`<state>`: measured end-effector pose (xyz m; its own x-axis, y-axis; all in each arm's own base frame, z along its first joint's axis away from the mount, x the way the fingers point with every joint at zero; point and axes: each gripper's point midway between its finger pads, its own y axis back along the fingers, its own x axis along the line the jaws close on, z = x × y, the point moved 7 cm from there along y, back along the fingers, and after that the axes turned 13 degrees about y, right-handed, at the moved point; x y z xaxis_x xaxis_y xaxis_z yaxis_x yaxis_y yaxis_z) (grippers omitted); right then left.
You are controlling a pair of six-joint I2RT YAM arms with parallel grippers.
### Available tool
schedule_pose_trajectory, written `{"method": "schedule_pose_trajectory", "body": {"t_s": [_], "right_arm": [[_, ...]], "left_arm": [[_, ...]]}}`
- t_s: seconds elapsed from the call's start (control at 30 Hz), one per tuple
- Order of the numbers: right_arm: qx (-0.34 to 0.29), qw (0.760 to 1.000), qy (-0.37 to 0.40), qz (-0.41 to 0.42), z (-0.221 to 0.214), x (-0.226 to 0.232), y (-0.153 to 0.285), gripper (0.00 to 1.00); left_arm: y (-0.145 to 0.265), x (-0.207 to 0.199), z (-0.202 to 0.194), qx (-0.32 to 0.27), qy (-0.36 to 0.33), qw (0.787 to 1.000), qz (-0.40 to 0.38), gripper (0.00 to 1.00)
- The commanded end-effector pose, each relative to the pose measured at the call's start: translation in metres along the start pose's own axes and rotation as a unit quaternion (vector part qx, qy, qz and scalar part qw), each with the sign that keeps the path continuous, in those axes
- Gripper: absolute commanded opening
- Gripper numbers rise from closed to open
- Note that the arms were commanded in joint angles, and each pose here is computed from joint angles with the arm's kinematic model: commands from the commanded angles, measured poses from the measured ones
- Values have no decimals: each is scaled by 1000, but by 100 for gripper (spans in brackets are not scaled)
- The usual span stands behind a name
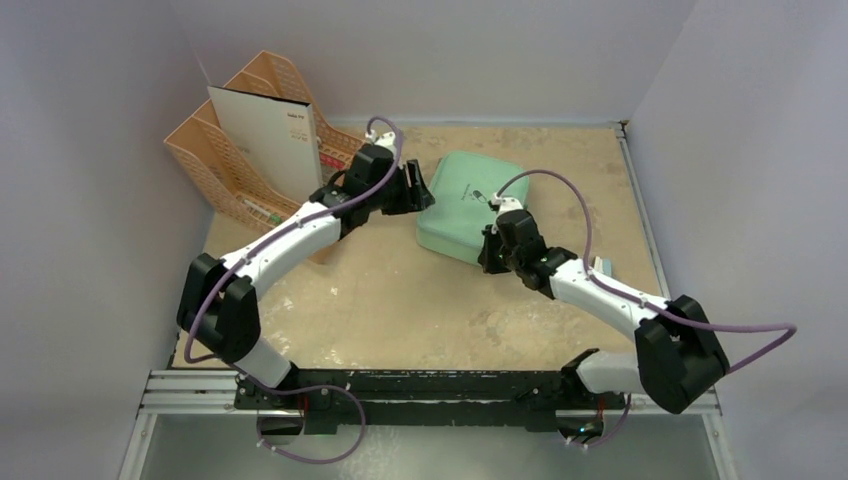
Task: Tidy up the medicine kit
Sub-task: Zip the medicine box at the center of the board.
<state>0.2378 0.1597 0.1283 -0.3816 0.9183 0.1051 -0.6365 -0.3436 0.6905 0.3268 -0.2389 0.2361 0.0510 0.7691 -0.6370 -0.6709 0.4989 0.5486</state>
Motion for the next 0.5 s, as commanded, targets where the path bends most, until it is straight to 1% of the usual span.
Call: {"method": "schedule_pose_trajectory", "body": {"t_s": [0.0,0.1,0.13,0.17,0.33,0.37,0.47], "right_arm": [[-87,995,5,56,45,32,7,0],[-98,993,18,67,50,46,12,0],[-95,993,-15,71,50,52,12,0],[-96,993,-18,71,50,55,12,0],[-96,993,-17,70,47,57,9,0],[-95,993,-16,70,47,57,8,0],[-90,994,-10,64,43,55,5,0]], "left_arm": [[-12,1,-28,18,61,998,-23,57],[-18,4,-42,33,90,995,-29,57],[-21,3,-45,37,96,994,-35,57],[-24,4,-51,44,100,993,-36,57],[-42,7,-66,69,121,990,-37,57],[-46,5,-65,62,124,989,-49,57],[-55,10,-70,65,133,988,-48,57]]}}
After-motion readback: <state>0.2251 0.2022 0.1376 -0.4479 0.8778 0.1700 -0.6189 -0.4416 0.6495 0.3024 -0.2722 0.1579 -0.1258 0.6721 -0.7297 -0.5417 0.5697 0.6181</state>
